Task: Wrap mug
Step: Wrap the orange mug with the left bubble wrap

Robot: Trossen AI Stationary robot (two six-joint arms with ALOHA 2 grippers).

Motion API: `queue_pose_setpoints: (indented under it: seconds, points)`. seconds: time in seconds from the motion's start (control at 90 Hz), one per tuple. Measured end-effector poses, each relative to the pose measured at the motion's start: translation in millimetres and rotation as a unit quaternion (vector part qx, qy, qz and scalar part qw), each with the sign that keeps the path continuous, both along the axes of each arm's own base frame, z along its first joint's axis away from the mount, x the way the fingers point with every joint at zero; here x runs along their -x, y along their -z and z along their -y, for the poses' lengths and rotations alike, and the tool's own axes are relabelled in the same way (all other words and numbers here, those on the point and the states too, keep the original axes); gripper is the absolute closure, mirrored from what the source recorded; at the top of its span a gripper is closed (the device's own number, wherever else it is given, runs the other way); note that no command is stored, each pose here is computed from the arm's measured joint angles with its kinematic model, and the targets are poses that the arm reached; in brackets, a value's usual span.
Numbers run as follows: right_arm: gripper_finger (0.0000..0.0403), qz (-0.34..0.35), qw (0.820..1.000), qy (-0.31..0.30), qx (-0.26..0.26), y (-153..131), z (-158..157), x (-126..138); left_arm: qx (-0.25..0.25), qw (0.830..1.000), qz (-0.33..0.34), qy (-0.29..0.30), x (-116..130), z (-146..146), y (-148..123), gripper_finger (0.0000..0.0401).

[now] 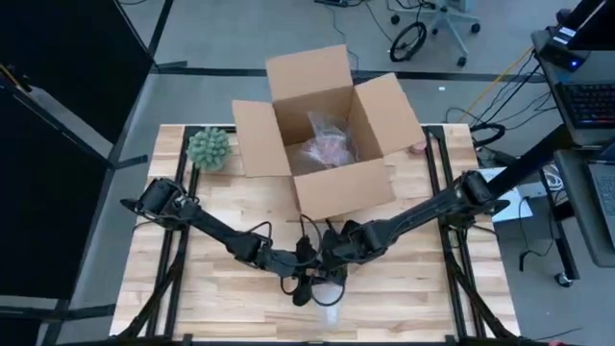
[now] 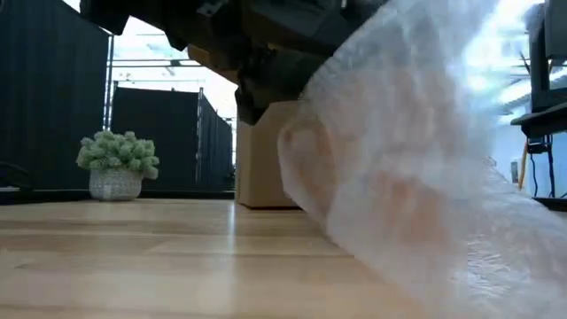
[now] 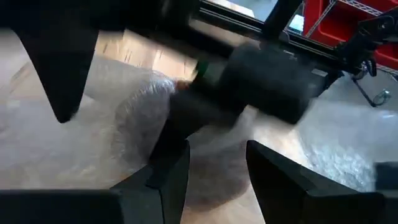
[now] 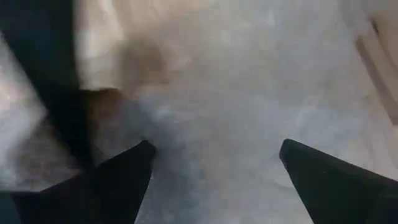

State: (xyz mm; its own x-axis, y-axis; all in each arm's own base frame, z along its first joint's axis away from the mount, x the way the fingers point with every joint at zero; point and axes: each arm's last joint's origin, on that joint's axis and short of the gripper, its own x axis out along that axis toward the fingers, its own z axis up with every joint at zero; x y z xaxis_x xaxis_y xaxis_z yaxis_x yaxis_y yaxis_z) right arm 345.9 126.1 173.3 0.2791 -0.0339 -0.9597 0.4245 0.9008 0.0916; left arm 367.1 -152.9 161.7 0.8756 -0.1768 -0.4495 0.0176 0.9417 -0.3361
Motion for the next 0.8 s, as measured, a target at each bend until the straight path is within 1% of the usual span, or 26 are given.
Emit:
queue_pose_setpoints:
  seconds: [0.1,0.178,0.244,0.3,0.344,0.4,0.467,0.567,0.667,0.7,0.8]
  points:
    - [0.0062,-0.022,1.000,-0.002,-0.003,13,-1,-2,-0.001,1.000,0.000,0.000,0,0,0,0.0251]
    - [0.0062,-0.023,0.999,-0.020,-0.016,20,-3,-6,-0.002,1.000,-0.003,0.001,0,0,1,0.0251]
    - [0.0064,-0.019,0.999,-0.032,-0.018,23,-4,-7,-0.005,1.000,-0.004,0.003,1,0,1,0.0251]
    - [0.0071,-0.018,0.999,-0.037,-0.018,23,-5,-8,-0.009,1.000,-0.004,0.008,1,0,1,0.0251]
    - [0.0084,-0.017,0.999,-0.038,-0.018,24,-5,-8,-0.012,1.000,-0.003,0.011,1,1,1,0.0251]
    - [0.0111,-0.016,0.999,-0.039,-0.021,24,-6,-8,-0.012,1.000,-0.003,0.012,1,1,1,0.0251]
    - [0.0160,-0.012,0.999,-0.042,-0.024,24,-8,-8,-0.013,1.000,-0.002,0.012,1,0,0,0.0251]
    - [0.0256,-0.001,0.998,-0.053,-0.021,24,-11,-9,-0.012,1.000,-0.005,0.014,4,1,-6,0.0252]
    - [0.0358,0.006,0.998,-0.068,-0.007,25,-13,-10,-0.023,1.000,-0.012,0.018,9,-1,-14,0.0252]
    - [0.0373,0.007,0.997,-0.078,-0.006,25,-14,-10,-0.024,0.999,-0.013,0.017,11,-1,-17,0.0252]
    - [0.0373,0.006,0.996,-0.091,-0.006,25,-16,-9,-0.026,0.999,-0.016,0.015,18,-1,-29,0.0252]
